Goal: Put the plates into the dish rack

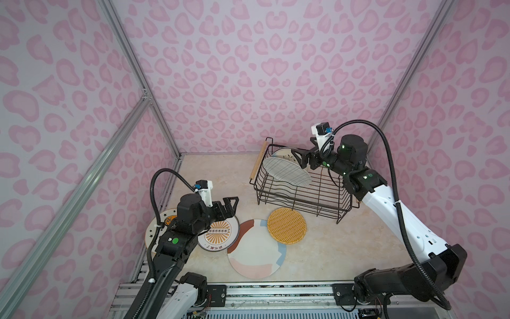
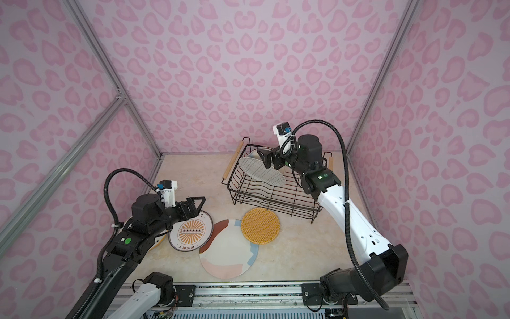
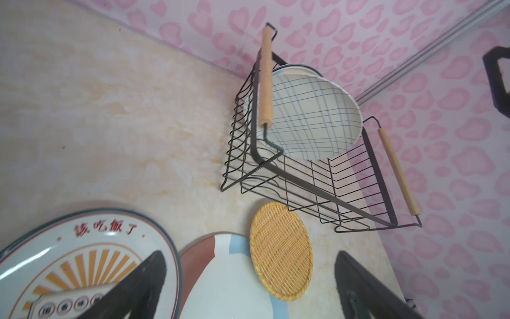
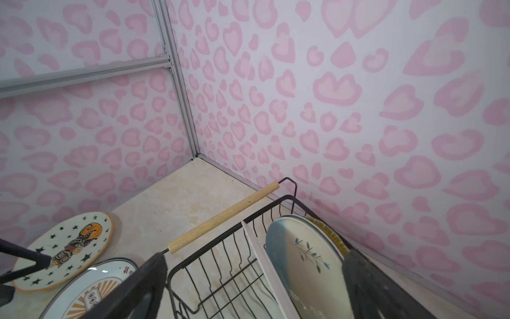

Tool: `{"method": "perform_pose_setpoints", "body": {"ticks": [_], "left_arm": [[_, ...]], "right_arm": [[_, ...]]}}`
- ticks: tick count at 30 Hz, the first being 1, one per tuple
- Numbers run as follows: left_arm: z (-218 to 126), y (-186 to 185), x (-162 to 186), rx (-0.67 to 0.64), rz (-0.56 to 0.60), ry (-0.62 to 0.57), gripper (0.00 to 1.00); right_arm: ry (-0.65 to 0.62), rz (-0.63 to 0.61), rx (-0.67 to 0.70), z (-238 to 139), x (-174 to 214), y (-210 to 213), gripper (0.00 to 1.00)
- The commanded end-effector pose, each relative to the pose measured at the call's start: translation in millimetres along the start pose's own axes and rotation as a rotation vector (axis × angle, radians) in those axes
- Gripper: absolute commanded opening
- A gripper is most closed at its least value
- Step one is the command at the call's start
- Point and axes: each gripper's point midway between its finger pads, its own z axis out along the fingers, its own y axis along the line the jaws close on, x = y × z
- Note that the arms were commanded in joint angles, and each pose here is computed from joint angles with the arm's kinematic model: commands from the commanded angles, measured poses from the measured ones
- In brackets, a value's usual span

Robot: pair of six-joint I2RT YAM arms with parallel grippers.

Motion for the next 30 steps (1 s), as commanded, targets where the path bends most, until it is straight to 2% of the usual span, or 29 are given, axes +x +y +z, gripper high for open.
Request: {"method": "perform_pose_setpoints", "body": {"ticks": [1, 4, 7, 13, 15, 19, 24, 30], "left_arm": [[-11, 43, 48, -0.176, -0.236, 0.140, 0.97], [-19, 69, 84, -0.276, -0.397, 0.237, 0.97], [-28, 86, 108, -0.338, -0.540, 0.285, 0.97], [-31, 116, 137, -0.491, -0.670, 0.315, 0.98], [-19, 121, 144, -0.471, -0.712, 0.319, 1.00], [0, 132, 150, -0.464, -0.754, 0.309, 0.96], [17, 139, 149, -0.449, -0.768, 0.285, 0.89], [27, 147, 157, -0.428, -0.880, 0.224, 0.79]], "right_arm": [[-0.086, 0.157, 0.058, -5, -7, -9, 0.98], [-0.041, 0.224, 0.058, -9, 8, -3, 0.98], [0.025, 0.243, -0.054, -9, 24, 22, 0.98], [0.087, 0.146, -0.103, -18, 53, 73, 0.98], [0.117, 0.166, -0.127, -18, 63, 84, 0.98], [0.155, 0.203, -0.185, -16, 81, 104, 0.98], [0.161, 0.212, -0.201, -17, 89, 114, 0.98], [0.155, 0.245, -0.231, -18, 91, 121, 0.98]]}}
